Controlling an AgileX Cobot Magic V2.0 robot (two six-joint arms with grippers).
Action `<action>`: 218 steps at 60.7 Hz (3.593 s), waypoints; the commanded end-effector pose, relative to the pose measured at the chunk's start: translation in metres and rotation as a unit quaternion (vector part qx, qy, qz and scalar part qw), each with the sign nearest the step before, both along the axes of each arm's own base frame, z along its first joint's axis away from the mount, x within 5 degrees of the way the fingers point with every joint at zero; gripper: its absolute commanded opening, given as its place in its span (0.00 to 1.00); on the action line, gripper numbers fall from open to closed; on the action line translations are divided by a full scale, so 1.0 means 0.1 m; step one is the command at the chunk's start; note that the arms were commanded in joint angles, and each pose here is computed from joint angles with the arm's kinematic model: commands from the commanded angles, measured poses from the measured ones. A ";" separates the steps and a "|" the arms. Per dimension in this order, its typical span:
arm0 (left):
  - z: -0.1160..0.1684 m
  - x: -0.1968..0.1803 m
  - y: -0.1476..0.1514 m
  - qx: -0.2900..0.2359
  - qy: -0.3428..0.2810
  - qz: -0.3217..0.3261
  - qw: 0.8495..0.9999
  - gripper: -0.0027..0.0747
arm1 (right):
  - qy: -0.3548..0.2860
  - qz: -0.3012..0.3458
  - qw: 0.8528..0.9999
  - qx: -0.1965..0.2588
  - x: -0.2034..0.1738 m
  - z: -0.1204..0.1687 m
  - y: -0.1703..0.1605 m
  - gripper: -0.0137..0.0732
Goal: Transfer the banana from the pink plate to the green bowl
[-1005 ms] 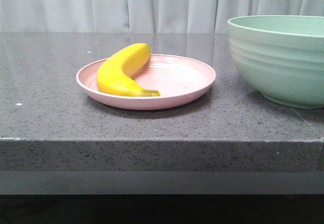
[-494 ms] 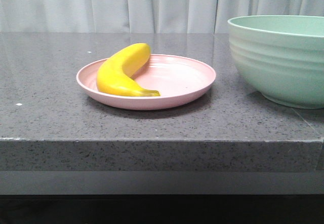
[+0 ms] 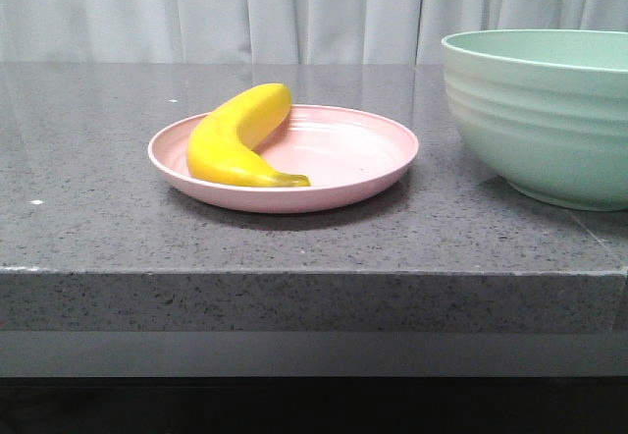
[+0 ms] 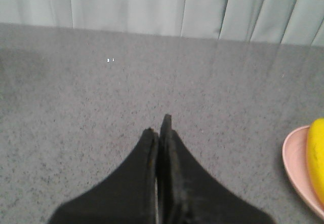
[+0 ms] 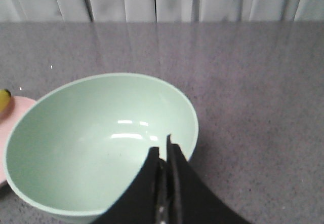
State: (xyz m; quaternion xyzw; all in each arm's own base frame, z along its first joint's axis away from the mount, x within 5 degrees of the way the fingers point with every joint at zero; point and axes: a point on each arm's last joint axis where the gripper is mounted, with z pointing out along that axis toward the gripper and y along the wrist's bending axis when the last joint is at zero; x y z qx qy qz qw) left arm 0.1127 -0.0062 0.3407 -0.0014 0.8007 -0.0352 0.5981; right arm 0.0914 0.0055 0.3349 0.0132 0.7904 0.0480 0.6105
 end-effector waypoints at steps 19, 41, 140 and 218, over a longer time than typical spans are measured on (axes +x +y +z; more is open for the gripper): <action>-0.05 0.40 -0.03 -0.018 0.037 0.001 0.999 0.01 | 0.075 -0.001 0.997 -0.010 0.30 -0.09 -0.01 0.09; -0.07 0.51 -0.02 -0.010 0.028 0.003 1.000 0.25 | 0.084 -0.002 0.996 -0.022 0.30 -0.11 -0.02 0.33; -0.17 1.78 -2.21 0.084 0.354 -0.269 0.892 0.73 | 0.080 -0.003 0.997 -0.022 0.30 -0.10 -0.02 0.65; -0.35 1.95 -2.34 0.100 0.398 -0.263 0.873 0.29 | 0.069 -0.004 0.997 -0.022 0.31 -0.08 -0.02 0.65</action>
